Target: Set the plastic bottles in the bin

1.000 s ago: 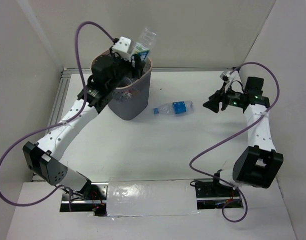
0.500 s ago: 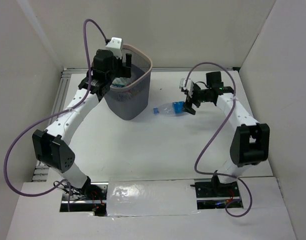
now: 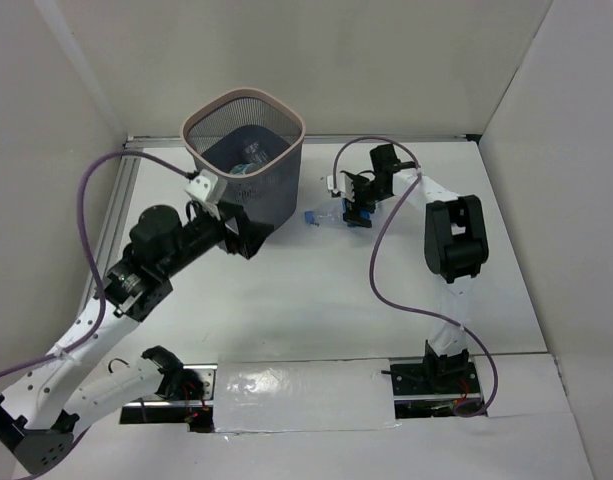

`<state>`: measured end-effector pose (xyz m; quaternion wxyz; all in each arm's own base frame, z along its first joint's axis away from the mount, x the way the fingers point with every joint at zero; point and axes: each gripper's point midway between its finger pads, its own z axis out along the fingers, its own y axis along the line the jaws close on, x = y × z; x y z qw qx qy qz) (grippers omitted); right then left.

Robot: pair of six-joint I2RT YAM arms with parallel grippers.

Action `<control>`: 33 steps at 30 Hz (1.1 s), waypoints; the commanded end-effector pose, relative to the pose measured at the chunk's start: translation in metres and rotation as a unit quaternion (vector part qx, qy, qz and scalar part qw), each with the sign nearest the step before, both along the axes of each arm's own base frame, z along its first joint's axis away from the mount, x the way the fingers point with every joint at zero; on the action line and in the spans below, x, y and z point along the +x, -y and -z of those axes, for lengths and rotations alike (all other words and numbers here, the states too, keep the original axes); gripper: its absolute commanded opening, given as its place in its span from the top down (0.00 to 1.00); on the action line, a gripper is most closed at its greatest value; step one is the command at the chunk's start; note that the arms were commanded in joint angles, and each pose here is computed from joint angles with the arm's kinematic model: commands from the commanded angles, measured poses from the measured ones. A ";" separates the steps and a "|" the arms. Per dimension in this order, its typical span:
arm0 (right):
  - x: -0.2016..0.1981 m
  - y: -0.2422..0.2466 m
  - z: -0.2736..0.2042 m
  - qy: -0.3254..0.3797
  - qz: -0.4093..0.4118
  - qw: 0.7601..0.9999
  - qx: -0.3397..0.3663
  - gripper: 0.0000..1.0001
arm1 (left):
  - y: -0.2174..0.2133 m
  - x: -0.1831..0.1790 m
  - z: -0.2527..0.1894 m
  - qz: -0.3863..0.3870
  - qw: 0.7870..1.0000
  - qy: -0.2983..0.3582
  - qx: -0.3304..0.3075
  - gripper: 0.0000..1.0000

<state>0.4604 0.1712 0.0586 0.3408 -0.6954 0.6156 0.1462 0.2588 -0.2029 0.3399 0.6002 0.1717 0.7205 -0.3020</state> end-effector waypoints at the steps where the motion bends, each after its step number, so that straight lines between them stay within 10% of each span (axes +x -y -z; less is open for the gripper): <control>1: 0.007 -0.001 0.013 0.000 -0.016 1.000 -0.023 0.00 | 0.003 -0.023 0.052 -0.006 0.997 -0.082 -0.014 0.00; 11: 0.004 0.002 0.052 -0.026 -0.017 0.998 -0.062 0.08 | 0.009 -0.050 0.083 -0.007 0.992 -0.124 -0.009 0.00; 15: 0.002 0.000 0.028 -0.038 -0.011 0.998 -0.044 0.54 | 0.019 -0.055 0.099 0.001 0.990 -0.141 0.000 0.00; 17: -0.005 0.000 0.002 -0.044 -0.008 0.999 -0.022 0.75 | 0.023 -0.056 0.109 0.007 0.989 -0.146 0.006 0.00; 22: -0.032 0.039 -0.094 0.011 0.035 0.999 0.029 0.91 | 0.036 -0.059 0.130 0.019 0.987 -0.158 0.017 0.00; 28: -0.062 0.073 -0.216 0.137 0.064 0.985 0.084 0.93 | 0.045 -0.062 0.142 0.033 0.988 -0.150 0.022 0.00; 33: -0.065 0.017 -0.378 0.273 0.040 0.927 0.254 0.89 | 0.059 -0.063 0.150 0.058 0.987 -0.149 0.030 0.00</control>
